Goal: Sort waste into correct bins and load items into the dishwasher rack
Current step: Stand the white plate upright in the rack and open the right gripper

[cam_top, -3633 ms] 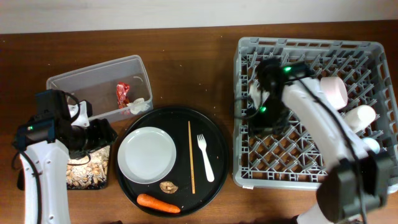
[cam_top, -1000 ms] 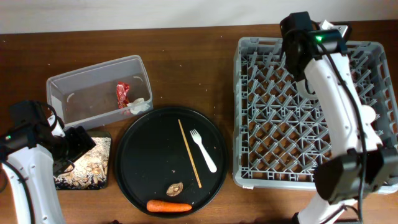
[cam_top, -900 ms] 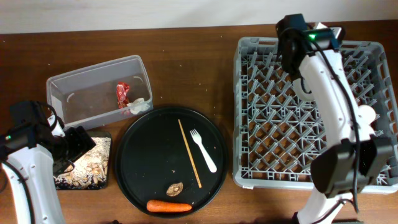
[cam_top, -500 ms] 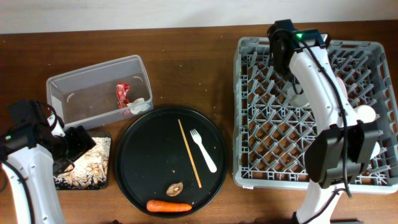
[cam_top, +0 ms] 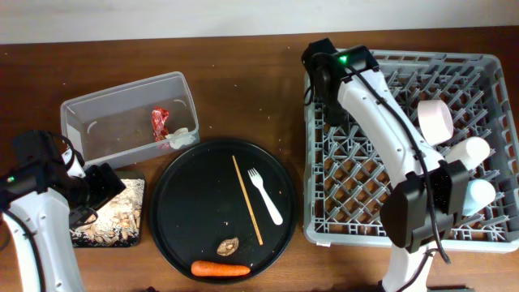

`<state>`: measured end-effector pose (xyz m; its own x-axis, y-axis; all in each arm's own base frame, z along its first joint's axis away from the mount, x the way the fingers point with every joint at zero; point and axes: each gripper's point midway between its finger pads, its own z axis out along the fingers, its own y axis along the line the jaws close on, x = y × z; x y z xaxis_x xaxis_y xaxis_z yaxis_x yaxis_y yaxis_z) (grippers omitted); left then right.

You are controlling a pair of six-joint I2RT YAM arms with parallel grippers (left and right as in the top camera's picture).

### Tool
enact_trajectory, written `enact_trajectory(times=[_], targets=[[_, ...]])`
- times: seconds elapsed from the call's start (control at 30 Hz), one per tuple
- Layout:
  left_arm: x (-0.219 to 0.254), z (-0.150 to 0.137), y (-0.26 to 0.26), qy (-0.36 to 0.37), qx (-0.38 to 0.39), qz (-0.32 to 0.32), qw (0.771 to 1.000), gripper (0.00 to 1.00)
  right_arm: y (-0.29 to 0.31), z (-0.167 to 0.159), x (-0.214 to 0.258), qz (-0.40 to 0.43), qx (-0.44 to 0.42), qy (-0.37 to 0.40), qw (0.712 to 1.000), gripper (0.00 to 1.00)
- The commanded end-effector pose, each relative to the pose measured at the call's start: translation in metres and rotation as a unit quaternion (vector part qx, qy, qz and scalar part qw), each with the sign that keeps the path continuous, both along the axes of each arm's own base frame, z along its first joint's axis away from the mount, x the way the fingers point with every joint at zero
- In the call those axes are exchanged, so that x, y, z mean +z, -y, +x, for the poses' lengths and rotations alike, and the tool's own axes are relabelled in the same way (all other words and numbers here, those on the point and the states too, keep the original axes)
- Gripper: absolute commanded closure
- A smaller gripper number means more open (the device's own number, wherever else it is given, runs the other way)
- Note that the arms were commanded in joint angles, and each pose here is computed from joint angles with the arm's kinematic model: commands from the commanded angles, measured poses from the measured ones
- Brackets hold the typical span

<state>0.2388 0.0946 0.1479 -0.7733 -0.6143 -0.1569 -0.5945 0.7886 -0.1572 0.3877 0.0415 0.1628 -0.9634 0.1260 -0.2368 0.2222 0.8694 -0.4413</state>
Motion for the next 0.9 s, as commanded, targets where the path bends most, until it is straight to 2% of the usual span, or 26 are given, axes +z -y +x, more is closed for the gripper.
enact_trajectory(times=[0.0, 0.07, 0.13, 0.17, 0.2, 0.27, 0.33, 0.5, 0.63, 0.77, 0.87], targets=[[0.0, -0.001, 0.001, 0.004, 0.007, -0.006, 1.0, 0.19, -0.01, -0.009, 0.022, 0.051, 0.007, 0.019, 0.998, 0.41], [0.0, -0.001, 0.001, 0.004, 0.007, -0.006, 1.0, 0.19, -0.021, -0.015, 0.042, 0.094, 0.043, 0.031, 0.994, 0.41], [0.0, -0.001, 0.001, 0.004, 0.007, -0.006, 1.0, 0.19, -0.042, -0.023, 0.059, 0.155, 0.118, 0.028, 0.98, 0.41], [0.0, -0.001, 0.001, 0.004, 0.007, -0.006, 1.0, 0.19, -0.056, -0.03, 0.065, 0.192, 0.161, 0.021, 0.968, 0.39], [0.0, -0.001, 0.001, 0.004, 0.007, -0.006, 1.0, 0.19, -0.078, -0.041, 0.072, 0.244, 0.226, 0.006, 0.943, 0.37], [0.0, -0.001, 0.001, 0.004, 0.007, -0.006, 1.0, 0.19, -0.107, -0.063, 0.077, 0.313, 0.302, -0.029, 0.9, 0.37], [0.0, -0.001, 0.001, 0.004, 0.007, -0.006, 1.0, 0.19, -0.119, -0.08, 0.074, 0.334, 0.316, -0.061, 0.886, 0.37], [0.0, -0.001, 0.001, 0.004, 0.007, -0.006, 1.0, 0.19, -0.157, -0.101, 0.043, 0.329, 0.352, -0.107, 0.87, 0.37], [0.0, -0.001, 0.001, 0.004, 0.007, -0.006, 1.0, 0.19, -0.194, -0.118, -0.004, 0.33, 0.355, -0.121, 0.866, 0.37], [0.0, -0.001, 0.001, 0.004, 0.007, -0.006, 1.0, 0.19, -0.217, -0.113, -0.055, 0.31, 0.391, -0.089, 0.862, 0.37], [0.0, -0.001, 0.002, 0.004, 0.007, -0.006, 1.0, 0.18, -0.218, -0.103, -0.083, 0.289, 0.37, -0.053, 0.882, 0.35]])
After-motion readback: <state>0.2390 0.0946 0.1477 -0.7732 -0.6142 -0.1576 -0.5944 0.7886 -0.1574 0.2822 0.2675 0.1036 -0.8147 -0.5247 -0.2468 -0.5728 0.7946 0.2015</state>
